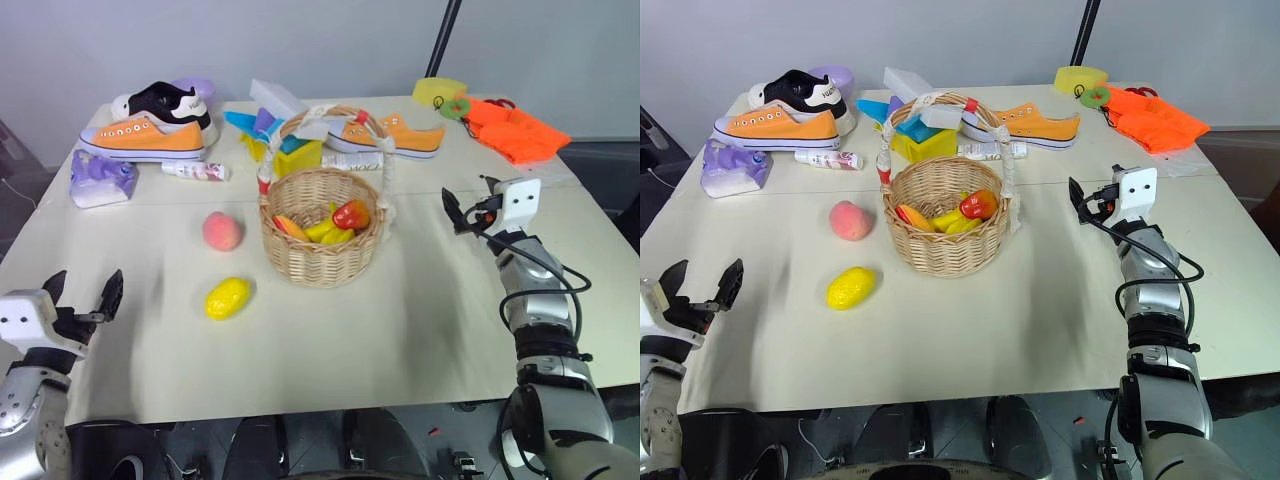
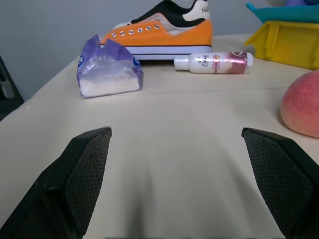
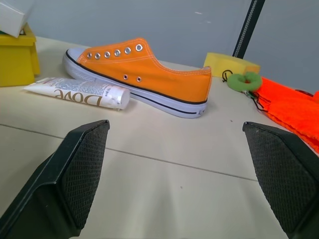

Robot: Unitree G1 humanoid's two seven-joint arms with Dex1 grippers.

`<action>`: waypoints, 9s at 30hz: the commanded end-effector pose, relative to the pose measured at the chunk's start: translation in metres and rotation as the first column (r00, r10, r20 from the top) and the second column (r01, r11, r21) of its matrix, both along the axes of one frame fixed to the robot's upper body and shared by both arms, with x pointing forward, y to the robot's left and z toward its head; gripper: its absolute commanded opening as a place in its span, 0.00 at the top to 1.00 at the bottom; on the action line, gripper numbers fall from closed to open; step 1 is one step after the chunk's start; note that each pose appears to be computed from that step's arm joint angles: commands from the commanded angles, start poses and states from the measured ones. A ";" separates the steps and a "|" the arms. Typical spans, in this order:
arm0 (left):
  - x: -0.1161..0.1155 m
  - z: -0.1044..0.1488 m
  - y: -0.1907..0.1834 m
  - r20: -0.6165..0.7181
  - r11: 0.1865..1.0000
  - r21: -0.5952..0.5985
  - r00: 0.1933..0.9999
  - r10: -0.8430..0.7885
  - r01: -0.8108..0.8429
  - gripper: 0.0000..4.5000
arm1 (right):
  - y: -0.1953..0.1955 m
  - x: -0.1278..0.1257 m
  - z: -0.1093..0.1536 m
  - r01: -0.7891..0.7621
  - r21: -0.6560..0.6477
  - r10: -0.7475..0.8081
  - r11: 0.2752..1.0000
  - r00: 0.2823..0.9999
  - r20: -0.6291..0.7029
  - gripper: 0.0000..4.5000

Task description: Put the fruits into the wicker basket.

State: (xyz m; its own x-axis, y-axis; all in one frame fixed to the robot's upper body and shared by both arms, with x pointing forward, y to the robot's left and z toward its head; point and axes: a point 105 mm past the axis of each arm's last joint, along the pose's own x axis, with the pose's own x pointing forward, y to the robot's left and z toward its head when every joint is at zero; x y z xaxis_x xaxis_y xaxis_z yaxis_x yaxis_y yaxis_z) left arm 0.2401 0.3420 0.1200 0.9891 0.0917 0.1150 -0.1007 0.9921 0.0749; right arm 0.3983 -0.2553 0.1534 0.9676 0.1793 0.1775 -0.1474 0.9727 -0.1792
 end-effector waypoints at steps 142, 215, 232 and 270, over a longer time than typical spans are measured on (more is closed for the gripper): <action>0.141 0.004 -0.152 -0.221 0.849 -0.011 0.827 -0.518 0.529 0.01 | 0.165 -0.139 0.064 -0.820 -0.190 0.819 0.540 0.564 -0.107 0.00; 0.002 0.066 -0.134 -0.087 0.612 0.022 0.612 -0.786 0.790 0.01 | 0.137 -0.053 0.057 -0.346 0.112 0.347 0.932 0.938 0.006 0.00; -0.004 0.053 -0.130 -0.089 0.640 0.026 0.640 -0.763 0.768 0.00 | 0.133 -0.023 0.072 -0.354 0.088 0.349 0.931 0.935 0.067 0.83; 0.067 0.063 -0.254 -0.051 0.098 0.075 0.102 -0.993 0.992 0.00 | -0.096 -0.144 0.065 0.631 0.192 -0.656 0.752 0.745 0.121 0.70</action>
State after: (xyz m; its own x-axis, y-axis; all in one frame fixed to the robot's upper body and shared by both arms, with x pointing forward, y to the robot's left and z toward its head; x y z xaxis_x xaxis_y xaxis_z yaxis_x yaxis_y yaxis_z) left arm 0.3083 0.0877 0.1767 0.1804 -0.9818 0.0586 0.9741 0.1866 0.1277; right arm 0.2612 -0.3542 0.1993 0.8158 -0.5244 0.2438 0.5447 0.8384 -0.0193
